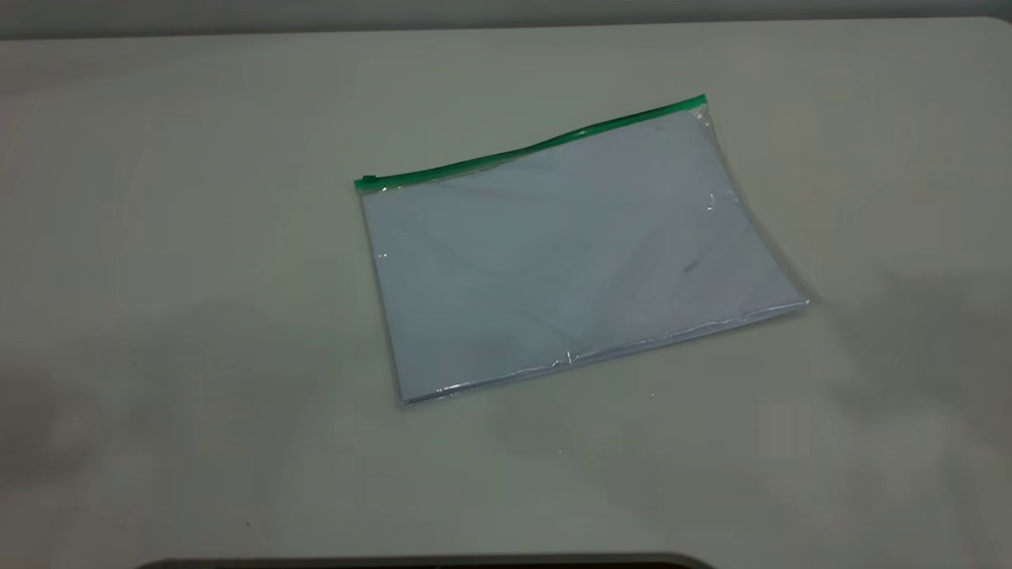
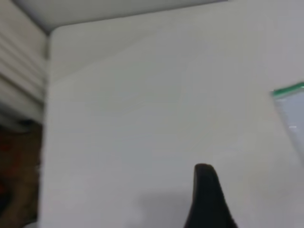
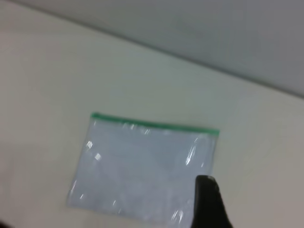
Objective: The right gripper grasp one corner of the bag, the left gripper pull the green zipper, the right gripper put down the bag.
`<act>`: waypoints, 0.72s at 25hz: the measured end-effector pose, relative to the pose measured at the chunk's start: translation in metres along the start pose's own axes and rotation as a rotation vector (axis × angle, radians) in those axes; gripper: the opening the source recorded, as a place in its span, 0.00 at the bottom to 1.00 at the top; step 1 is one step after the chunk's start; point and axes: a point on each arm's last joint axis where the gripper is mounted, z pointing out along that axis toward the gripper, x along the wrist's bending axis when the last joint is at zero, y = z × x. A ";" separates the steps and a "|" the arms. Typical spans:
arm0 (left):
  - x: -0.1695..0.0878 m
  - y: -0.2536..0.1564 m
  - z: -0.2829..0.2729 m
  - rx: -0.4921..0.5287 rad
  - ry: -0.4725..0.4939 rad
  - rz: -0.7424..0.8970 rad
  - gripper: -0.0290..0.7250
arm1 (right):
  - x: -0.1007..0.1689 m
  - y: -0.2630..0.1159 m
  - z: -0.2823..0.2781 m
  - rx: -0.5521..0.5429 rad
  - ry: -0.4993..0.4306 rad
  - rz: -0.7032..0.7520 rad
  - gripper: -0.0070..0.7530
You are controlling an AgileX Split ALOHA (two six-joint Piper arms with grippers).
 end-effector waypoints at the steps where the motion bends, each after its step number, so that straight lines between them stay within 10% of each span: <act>1: -0.001 -0.008 -0.005 -0.007 -0.018 -0.006 0.79 | 0.007 -0.011 -0.007 -0.001 0.007 0.001 0.70; 18: -0.004 -0.177 -0.011 -0.030 -0.060 -0.022 0.79 | 0.070 -0.192 -0.047 -0.003 0.040 -0.005 0.70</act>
